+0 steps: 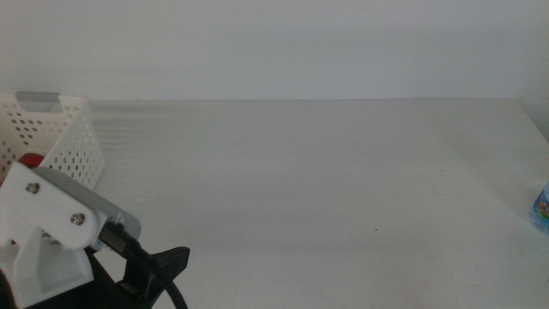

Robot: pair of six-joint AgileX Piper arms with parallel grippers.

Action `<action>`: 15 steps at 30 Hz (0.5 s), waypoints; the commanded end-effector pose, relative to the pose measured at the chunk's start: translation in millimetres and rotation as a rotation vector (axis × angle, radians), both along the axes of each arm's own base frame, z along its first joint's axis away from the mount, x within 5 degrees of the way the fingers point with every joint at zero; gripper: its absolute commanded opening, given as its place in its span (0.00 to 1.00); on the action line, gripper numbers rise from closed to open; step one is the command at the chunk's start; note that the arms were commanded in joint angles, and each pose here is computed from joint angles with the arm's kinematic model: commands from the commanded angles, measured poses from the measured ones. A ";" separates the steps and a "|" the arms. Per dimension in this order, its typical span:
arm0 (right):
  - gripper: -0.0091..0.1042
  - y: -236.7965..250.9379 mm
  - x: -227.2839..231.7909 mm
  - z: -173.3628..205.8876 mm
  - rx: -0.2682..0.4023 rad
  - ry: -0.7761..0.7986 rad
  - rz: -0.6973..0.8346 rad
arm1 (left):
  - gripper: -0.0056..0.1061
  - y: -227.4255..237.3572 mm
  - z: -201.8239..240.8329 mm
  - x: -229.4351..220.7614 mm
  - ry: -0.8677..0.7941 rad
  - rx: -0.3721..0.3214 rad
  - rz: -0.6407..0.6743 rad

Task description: Use arms to grab the bottles and put them into the dustbin to the left of the table.

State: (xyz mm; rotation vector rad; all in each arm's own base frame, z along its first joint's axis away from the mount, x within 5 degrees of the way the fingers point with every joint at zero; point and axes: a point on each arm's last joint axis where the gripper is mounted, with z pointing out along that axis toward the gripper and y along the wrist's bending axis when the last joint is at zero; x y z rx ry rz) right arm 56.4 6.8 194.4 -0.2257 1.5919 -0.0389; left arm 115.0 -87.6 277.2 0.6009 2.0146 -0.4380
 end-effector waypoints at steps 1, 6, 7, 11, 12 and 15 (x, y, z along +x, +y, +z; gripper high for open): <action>0.67 -1.0 -2.6 10.6 0.002 -0.095 -0.010 | 0.76 -2.8 15.9 2.4 -0.080 -0.065 -0.004; 0.67 -0.9 -1.8 31.5 0.005 -0.111 -0.010 | 0.76 -2.8 15.9 2.4 -0.080 -0.065 -0.004; 0.67 -0.8 -0.7 38.3 0.005 -0.111 -0.010 | 0.76 -2.8 15.9 2.4 -0.080 -0.065 -0.004; 0.67 0.2 9.0 56.2 0.000 -0.073 -0.010 | 0.76 -2.8 15.9 2.4 -0.080 -0.065 -0.004; 0.67 0.5 11.9 58.7 -0.002 -0.059 -0.010 | 0.76 -2.8 15.9 2.4 -0.080 -0.065 -0.004; 0.67 1.8 25.0 57.2 -0.010 0.009 -0.011 | 0.76 -2.8 15.9 2.4 -0.080 -0.065 -0.004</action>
